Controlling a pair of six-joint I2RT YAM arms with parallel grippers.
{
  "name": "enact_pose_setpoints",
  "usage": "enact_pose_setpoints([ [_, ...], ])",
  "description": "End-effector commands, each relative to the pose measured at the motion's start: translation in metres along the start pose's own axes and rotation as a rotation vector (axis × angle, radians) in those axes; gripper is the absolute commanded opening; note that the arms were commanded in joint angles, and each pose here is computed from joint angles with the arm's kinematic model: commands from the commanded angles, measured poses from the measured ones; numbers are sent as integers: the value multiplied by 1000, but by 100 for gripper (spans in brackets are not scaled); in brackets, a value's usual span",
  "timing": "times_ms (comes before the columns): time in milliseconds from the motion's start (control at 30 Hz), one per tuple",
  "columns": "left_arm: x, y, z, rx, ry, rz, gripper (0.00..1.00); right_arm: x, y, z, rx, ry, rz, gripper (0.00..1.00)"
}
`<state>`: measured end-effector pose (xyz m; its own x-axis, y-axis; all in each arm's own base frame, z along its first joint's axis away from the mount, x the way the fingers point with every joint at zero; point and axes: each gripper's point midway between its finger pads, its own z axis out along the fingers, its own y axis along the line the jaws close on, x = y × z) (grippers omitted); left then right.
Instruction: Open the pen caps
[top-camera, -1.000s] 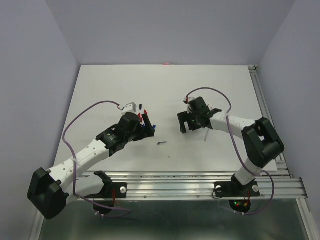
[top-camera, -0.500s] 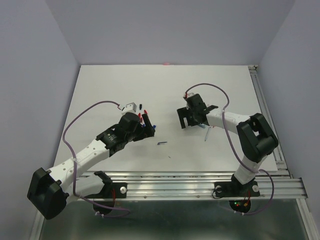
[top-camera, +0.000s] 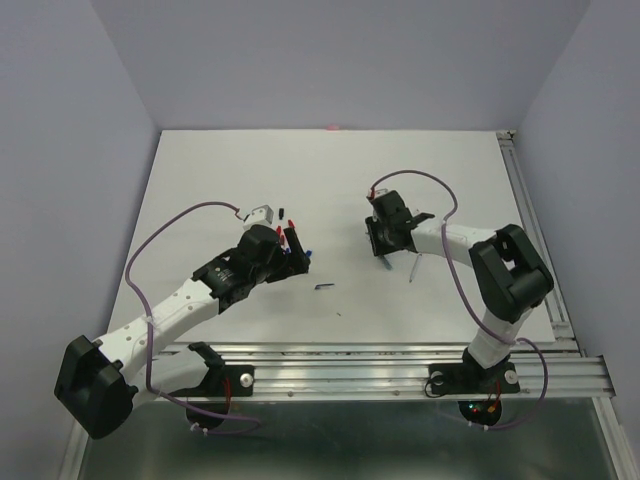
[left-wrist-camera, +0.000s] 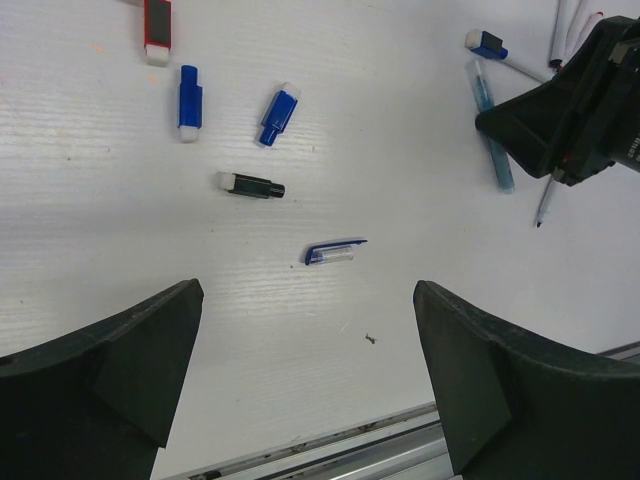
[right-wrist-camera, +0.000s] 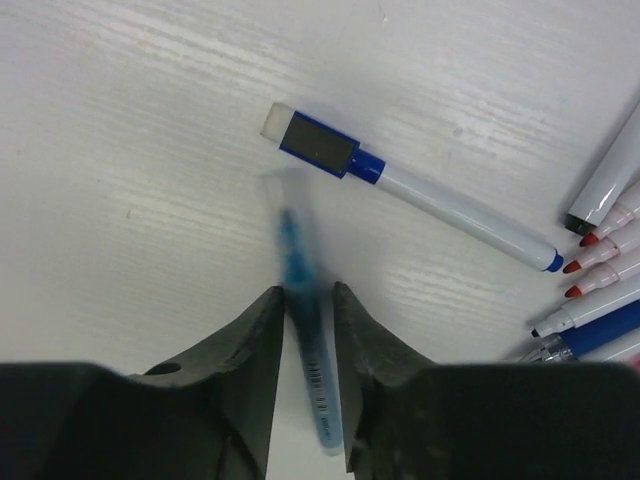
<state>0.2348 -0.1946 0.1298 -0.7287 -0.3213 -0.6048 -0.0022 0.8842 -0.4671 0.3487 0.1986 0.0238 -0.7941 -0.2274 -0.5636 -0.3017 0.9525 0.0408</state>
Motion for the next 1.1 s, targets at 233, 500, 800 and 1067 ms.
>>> enact_pose_setpoints([
  [233, -4, -9, -2, 51, -12, 16, 99, 10, 47, -43, -262, -55, 31, 12],
  [500, -1, -45, -4, 236, 9, -44, 97, 8, 130, -102, -689, -177, -32, 9],
  [800, -2, -76, 7, 310, -3, -149, 82, -3, 174, -130, -787, -275, 72, 9],
  [1067, 15, -97, 8, 353, 35, -128, 58, -1, 184, -148, -872, -286, 142, 9],
])
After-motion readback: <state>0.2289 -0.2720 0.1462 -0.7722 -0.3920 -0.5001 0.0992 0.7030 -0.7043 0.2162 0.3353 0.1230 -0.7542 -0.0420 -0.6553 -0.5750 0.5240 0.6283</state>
